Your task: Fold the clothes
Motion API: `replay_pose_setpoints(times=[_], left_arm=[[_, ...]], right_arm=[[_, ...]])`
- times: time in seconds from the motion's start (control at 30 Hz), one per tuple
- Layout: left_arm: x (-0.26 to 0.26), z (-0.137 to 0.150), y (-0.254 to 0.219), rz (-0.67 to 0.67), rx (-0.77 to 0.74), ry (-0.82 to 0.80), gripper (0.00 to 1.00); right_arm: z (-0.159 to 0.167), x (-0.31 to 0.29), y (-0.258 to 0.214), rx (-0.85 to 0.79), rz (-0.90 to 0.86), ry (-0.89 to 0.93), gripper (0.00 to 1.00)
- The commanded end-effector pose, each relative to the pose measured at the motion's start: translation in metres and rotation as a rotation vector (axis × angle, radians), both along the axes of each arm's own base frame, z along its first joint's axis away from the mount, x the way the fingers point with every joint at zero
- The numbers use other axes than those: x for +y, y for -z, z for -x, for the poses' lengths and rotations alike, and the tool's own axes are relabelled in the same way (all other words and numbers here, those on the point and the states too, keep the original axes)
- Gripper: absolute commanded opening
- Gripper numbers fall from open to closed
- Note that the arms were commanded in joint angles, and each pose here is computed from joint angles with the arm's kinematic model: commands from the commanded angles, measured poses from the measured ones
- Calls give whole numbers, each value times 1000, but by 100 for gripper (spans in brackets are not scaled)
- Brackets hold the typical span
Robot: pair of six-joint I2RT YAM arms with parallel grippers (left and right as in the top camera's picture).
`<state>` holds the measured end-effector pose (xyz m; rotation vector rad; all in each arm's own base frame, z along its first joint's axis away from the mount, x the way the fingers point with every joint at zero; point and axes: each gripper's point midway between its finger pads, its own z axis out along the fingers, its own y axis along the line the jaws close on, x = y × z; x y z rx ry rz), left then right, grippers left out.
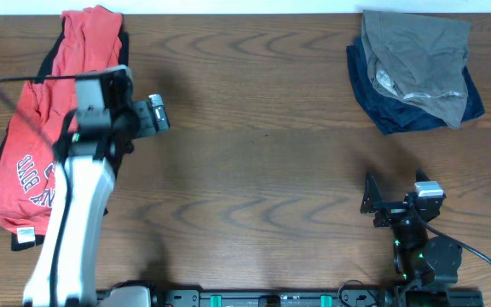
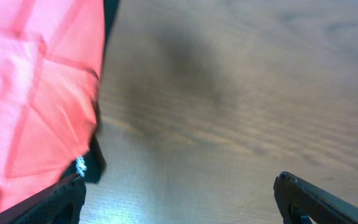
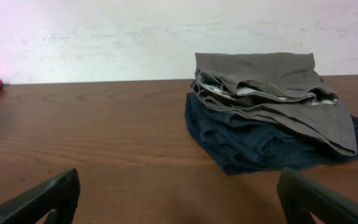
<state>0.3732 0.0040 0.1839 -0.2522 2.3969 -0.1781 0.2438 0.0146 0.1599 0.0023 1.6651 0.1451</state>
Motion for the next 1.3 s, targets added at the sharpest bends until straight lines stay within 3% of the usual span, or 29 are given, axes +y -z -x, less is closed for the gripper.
replay_pose_setpoints(times=[0.0,0.27,0.5,0.73,1.27], left_arm=[[-1,21,-15,-50,-81,45,98],[-8,74,-46,-156,-425,127,98],[-10,110,-14,-174,-567,117,98],[-11,119,19,-159,-714,92,98],[-12,129,43,-155,-706,93,98]], right_arm=[[0,3,1,-6,17,-11,99],[0,3,1,-6,17,-11,99],[0,3,1,-6,17,-11,99],[0,3,1,-6,17,-11,99],[0,3,1,-6,17,-11,99]])
